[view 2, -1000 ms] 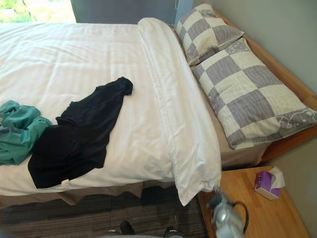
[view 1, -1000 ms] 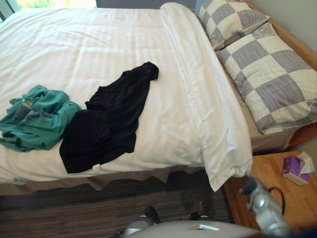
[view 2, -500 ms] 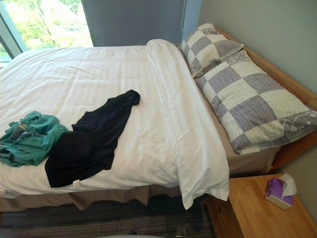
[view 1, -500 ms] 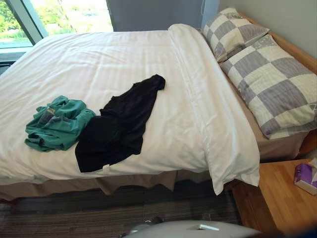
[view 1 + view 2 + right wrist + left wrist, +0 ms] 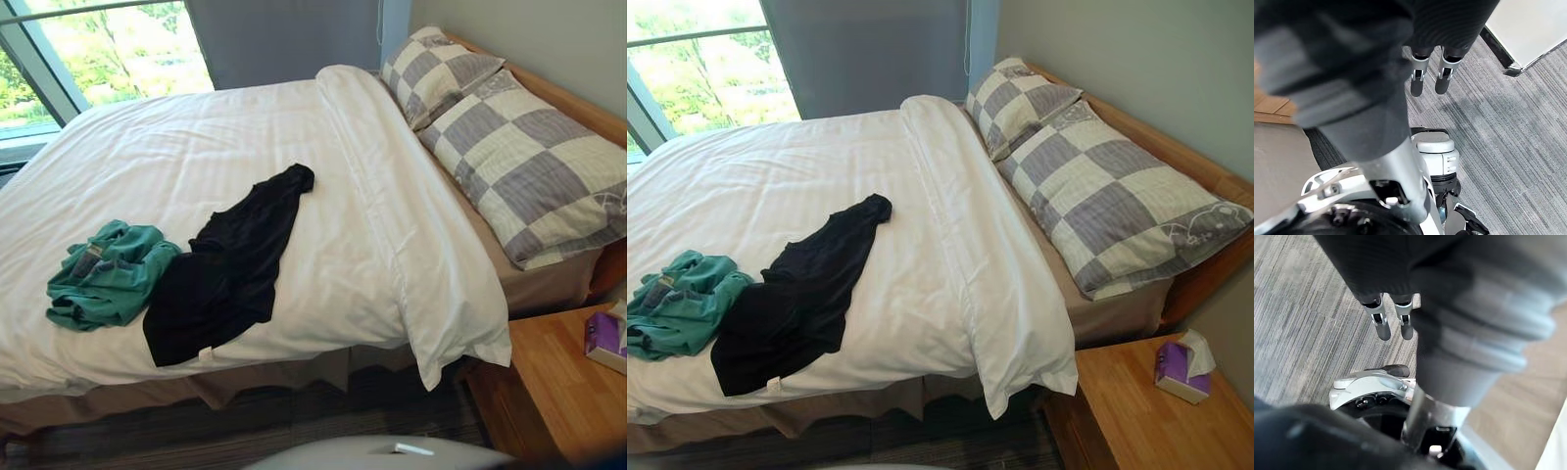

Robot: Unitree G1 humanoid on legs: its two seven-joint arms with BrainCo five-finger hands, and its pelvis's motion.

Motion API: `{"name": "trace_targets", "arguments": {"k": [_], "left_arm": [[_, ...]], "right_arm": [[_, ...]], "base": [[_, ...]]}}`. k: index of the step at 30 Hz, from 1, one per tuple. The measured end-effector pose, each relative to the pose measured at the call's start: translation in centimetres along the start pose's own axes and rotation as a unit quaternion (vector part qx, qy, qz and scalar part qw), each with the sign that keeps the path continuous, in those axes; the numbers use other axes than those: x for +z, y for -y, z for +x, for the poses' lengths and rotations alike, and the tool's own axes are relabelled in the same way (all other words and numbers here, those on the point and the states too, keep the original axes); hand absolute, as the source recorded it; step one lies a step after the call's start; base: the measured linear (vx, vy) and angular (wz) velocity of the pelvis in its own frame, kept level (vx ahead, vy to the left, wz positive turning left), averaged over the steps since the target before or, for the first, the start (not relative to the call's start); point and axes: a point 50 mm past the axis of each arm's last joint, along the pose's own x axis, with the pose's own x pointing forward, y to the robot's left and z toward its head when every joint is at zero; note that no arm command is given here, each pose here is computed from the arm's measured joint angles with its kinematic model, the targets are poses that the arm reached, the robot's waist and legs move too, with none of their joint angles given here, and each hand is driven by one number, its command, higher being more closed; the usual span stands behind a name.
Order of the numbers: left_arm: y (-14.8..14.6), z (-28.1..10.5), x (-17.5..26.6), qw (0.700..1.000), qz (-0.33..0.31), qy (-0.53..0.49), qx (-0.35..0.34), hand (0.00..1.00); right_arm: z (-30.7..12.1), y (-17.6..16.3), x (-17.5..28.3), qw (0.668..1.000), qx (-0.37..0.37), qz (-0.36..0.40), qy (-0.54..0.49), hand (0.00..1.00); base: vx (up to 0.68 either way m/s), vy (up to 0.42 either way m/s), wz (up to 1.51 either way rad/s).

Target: Tidy the bed and pick cloth on bed and put in laundry

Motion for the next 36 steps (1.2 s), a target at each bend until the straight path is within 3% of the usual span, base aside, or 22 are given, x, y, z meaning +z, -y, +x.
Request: {"name": "trace_targets", "arguments": {"k": [2,5,9,13,16,17,19,20,23,24,27,30,33,35,36], "left_arm": [[0.0,0.0,0.0,1.000,-0.011,0.005,0.011,0.00],[-0.2,0.0,0.0,0.999,-0.020,0.015,0.040,0.00],[-1.1,-0.1,-0.1,0.996,-0.036,0.026,0.076,0.00],[-1.5,-0.3,-0.2,0.993,-0.066,0.050,0.084,0.00],[-1.6,-0.4,-0.2,0.993,-0.069,0.057,0.078,0.00],[-1.6,-0.5,-0.2,0.993,-0.069,0.064,0.076,0.00],[-1.7,-0.6,-0.2,0.993,-0.068,0.070,0.071,0.00],[-1.6,-0.8,-0.2,0.993,-0.058,0.077,0.065,0.00],[-1.8,-1.3,0.0,0.993,-0.042,0.096,0.060,0.00],[-1.8,-1.4,0.0,0.993,-0.039,0.099,0.060,0.00],[-1.5,-1.7,0.4,0.992,-0.005,0.115,0.052,0.00],[-1.5,-1.8,0.5,0.991,0.035,0.116,0.049,0.00],[-0.7,-1.5,0.9,0.990,0.077,0.115,0.034,0.00],[0.1,-1.2,2.1,0.987,0.096,0.127,0.025,0.00],[1.2,-0.9,3.0,0.985,0.107,0.137,0.011,0.00]], "right_arm": [[0.0,0.1,-0.2,1.000,-0.003,0.016,-0.007,0.00],[0.1,0.7,0.3,0.995,-0.016,0.098,-0.005,0.00],[0.3,1.8,1.4,0.968,-0.044,0.247,-0.002,0.00],[0.0,4.5,5.9,0.939,-0.100,0.320,0.076,0.00],[-1.5,7.6,11.5,0.916,-0.138,0.320,0.200,0.00],[-3.4,8.6,15.6,0.895,-0.140,0.300,0.300,0.00],[-5.6,9.0,18.7,0.870,-0.132,0.277,0.385,0.00],[-8.9,8.7,22.3,0.833,-0.108,0.242,0.485,0.00],[-16.1,5.3,27.1,0.742,-0.002,0.169,0.648,0.00],[-17.4,4.3,27.6,0.726,0.027,0.150,0.671,1.00],[-21.3,-0.1,29.1,0.659,0.168,0.088,0.728,1.00],[-22.3,-3.8,30.1,0.631,0.275,0.079,0.722,1.00],[-22.5,-6.4,31.8,0.615,0.351,0.147,0.691,1.00],[-23.9,-7.5,33.8,0.578,0.386,0.210,0.688,1.00],[-26.1,-7.6,35.3,0.526,0.409,0.256,0.701,1.00]], "base": [[0.02,-0.006,-0.20],[0.06,-0.013,-0.32],[0.07,-0.024,-0.12],[0.10,-0.028,0.01],[0.08,-0.004,0.09],[0.09,0.001,0.07],[0.04,-0.002,0.04],[0.02,-0.013,0.06],[-0.01,-0.026,0.11],[-0.04,-0.021,0.17],[-0.04,-0.006,0.16],[-0.04,0.012,0.27],[-0.07,0.025,0.46],[-0.11,0.054,0.45],[-0.11,0.037,0.42]]}}
